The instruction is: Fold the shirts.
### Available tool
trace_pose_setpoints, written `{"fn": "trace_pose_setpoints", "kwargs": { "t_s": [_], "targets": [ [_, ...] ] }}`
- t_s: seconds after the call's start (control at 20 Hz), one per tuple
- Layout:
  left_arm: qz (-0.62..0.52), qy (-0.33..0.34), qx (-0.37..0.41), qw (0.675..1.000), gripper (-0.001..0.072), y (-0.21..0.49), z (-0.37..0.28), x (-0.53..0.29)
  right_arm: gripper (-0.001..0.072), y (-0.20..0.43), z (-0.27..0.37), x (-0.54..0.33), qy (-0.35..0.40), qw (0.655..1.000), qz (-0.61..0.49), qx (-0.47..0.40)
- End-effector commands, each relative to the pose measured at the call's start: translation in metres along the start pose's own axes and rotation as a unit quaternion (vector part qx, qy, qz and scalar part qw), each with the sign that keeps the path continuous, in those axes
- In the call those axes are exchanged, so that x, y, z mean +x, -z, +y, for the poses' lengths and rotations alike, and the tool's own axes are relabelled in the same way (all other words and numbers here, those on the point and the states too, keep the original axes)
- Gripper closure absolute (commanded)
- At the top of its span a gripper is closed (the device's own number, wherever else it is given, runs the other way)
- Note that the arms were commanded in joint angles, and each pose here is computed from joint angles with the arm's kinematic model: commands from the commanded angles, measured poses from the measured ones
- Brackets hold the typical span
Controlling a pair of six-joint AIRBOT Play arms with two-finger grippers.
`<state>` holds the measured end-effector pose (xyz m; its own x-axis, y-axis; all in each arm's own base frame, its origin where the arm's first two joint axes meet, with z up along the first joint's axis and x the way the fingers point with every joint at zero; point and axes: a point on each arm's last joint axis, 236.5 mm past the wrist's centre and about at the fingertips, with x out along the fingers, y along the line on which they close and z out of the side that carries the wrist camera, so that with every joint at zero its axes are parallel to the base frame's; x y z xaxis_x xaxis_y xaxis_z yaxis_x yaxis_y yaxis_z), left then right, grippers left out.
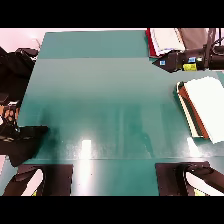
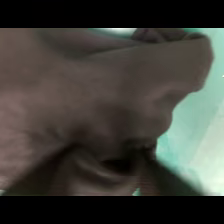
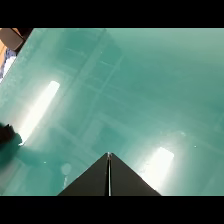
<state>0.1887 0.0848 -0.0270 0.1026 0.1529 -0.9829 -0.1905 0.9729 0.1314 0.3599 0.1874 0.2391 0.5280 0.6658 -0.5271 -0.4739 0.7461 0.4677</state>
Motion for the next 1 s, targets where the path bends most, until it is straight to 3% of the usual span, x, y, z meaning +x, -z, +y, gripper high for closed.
{"fn": "trace_pose_setpoints", "kwargs": {
  "t_s": [0.0, 0.25, 0.35, 0.55, 0.75, 0.95],
  "targets": [
    [-0.011, -0.001, -0.012, 1.000, 0.0681, -0.005, 0.001, -0.004, 0.0696, -0.002, 0.000, 0.000, 0.000, 1.000, -0.004, 0.000],
    [-0.190, 0.061, -0.022, 0.980, 0.0683, -0.096, -0.016, -0.134, 0.0697, -0.020, 0.002, -0.006, 0.005, 0.999, -0.040, -0.005],
    [-0.289, 0.106, 0.021, 0.951, 0.0683, -0.124, -0.047, -0.214, 0.0697, -0.040, 0.009, -0.017, 0.006, 0.997, -0.072, -0.018],
    [-0.447, 0.191, 0.128, 0.864, 0.0685, -0.130, -0.120, -0.353, 0.0697, -0.086, 0.028, -0.047, 0.011, 0.988, -0.149, -0.050],
    [-0.474, 0.253, 0.206, 0.818, 0.0684, -0.126, -0.186, -0.397, 0.0697, -0.117, 0.037, -0.086, 0.050, 0.974, -0.197, -0.101],
    [-0.394, 0.286, 0.298, 0.821, 0.0683, -0.130, -0.287, -0.346, 0.0697, -0.140, 0.031, -0.129, 0.078, 0.963, -0.239, -0.101]
  ]
}}
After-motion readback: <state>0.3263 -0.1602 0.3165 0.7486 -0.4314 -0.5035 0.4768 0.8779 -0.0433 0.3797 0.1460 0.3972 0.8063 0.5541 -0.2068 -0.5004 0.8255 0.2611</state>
